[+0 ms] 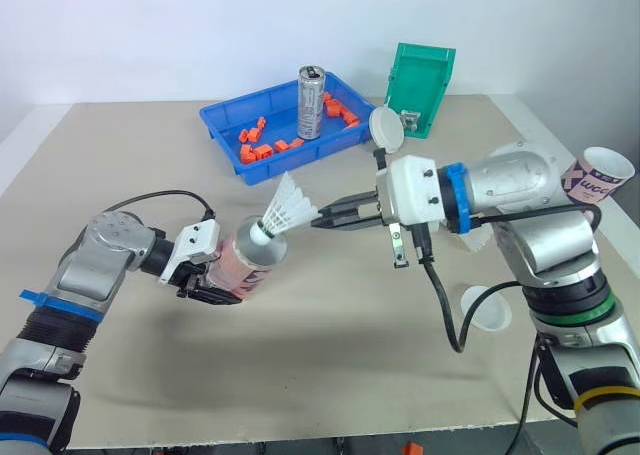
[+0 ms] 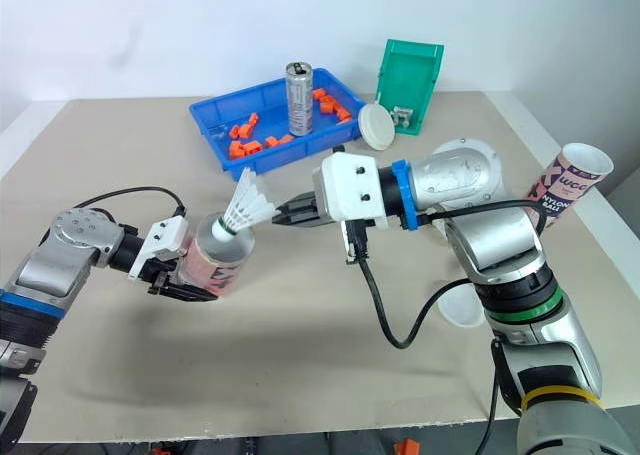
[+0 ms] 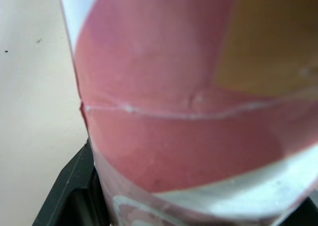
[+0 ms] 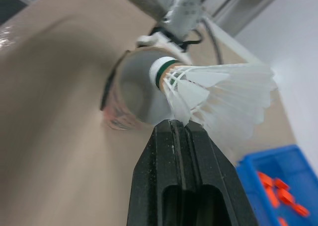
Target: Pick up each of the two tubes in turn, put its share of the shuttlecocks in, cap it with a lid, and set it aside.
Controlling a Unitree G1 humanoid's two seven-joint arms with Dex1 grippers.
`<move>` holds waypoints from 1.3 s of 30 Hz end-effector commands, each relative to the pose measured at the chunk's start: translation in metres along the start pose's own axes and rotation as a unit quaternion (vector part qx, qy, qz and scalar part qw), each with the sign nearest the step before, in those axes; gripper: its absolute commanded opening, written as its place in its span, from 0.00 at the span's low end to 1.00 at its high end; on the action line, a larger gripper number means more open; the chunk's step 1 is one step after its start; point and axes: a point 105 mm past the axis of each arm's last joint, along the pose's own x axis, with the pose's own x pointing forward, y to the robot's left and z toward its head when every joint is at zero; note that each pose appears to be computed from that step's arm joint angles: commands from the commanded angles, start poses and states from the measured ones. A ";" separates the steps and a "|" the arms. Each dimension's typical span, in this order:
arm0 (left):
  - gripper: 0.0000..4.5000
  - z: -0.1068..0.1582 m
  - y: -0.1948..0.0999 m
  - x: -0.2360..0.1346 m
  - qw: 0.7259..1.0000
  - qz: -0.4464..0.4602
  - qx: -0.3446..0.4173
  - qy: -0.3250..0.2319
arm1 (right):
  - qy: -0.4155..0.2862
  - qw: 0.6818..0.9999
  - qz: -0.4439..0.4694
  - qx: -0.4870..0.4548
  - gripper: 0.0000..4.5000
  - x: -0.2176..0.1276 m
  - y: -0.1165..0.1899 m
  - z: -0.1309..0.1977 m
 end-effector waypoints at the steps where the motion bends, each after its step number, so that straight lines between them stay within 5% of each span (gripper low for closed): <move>1: 0.62 -0.010 -0.008 0.012 1.000 -0.022 -0.017 0.014 | 0.009 0.999 0.022 -0.032 0.03 0.009 0.005 0.001; 5: 0.62 -0.009 -0.008 0.011 1.000 -0.020 -0.017 0.014 | 0.037 0.998 0.025 -0.035 0.08 0.026 0.000 -0.012; 8: 0.62 -0.008 -0.007 0.011 1.000 -0.019 -0.016 0.013 | 0.024 0.999 0.040 -0.006 0.31 0.028 0.000 -0.008; 14: 0.62 -0.007 -0.007 0.012 1.000 -0.018 -0.015 0.009 | 0.004 0.998 0.006 0.057 0.93 -0.002 -0.009 -0.002; 18: 0.62 -0.006 -0.007 0.013 1.000 -0.018 -0.015 0.007 | 0.007 0.995 -0.037 0.089 0.93 -0.026 -0.015 -0.006; 22: 0.62 -0.006 -0.008 0.015 1.000 -0.019 -0.016 0.005 | 0.080 0.972 -0.168 0.143 0.93 -0.088 -0.017 -0.035; 30: 0.62 -0.009 -0.011 0.016 1.000 -0.022 -0.020 0.004 | 0.211 0.870 -0.349 0.276 0.93 -0.184 0.036 -0.088; 39: 0.62 -0.007 -0.008 0.018 0.999 -0.026 -0.018 0.003 | 0.233 0.796 -0.400 0.391 0.93 -0.206 0.087 -0.129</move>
